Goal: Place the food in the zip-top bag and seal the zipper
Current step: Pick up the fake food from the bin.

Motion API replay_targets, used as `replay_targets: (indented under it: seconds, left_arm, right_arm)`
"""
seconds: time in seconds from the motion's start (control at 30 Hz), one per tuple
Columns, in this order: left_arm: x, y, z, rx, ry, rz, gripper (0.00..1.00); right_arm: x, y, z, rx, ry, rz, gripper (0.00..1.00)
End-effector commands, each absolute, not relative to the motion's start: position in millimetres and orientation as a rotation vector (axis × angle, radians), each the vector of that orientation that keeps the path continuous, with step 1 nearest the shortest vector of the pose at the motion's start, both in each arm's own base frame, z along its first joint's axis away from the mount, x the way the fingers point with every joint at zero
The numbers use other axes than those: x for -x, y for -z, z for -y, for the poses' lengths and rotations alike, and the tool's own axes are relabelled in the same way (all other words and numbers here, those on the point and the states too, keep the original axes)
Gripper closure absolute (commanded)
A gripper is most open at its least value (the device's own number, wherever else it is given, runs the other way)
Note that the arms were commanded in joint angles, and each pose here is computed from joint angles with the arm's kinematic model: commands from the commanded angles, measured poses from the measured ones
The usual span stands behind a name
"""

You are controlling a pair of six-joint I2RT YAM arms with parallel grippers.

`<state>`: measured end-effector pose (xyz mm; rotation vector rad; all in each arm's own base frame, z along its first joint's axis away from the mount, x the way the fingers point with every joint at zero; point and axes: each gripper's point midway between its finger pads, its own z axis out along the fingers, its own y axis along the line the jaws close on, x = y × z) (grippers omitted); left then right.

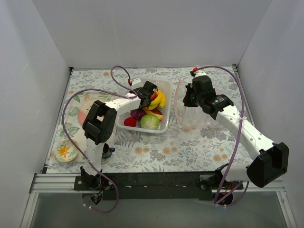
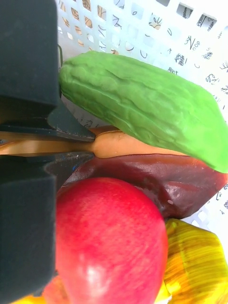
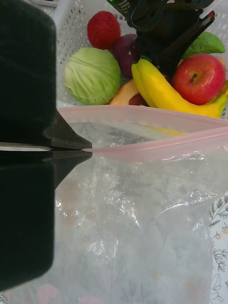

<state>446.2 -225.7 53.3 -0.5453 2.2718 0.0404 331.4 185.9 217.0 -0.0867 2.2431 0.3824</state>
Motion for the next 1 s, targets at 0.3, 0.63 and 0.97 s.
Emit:
replay_targets:
  seconds: [0.3,0.63,0.97]
  left_arm:
    - [-438,-128,219,0.489,0.030,-2.193,1.00]
    - [-437,-144,212,0.470,0.013,-2.159,1.00]
    - [-440,-172,208,0.491,0.007,-2.053,1.00]
  right_arm:
    - [-337,-241,-192,0.094,-0.422,-2.175,0.99]
    - [-338,-237,-195,0.100,-0.432,-2.183,0.99]
    - [-338,-233,-200,0.112,-0.452,-2.193,0.99]
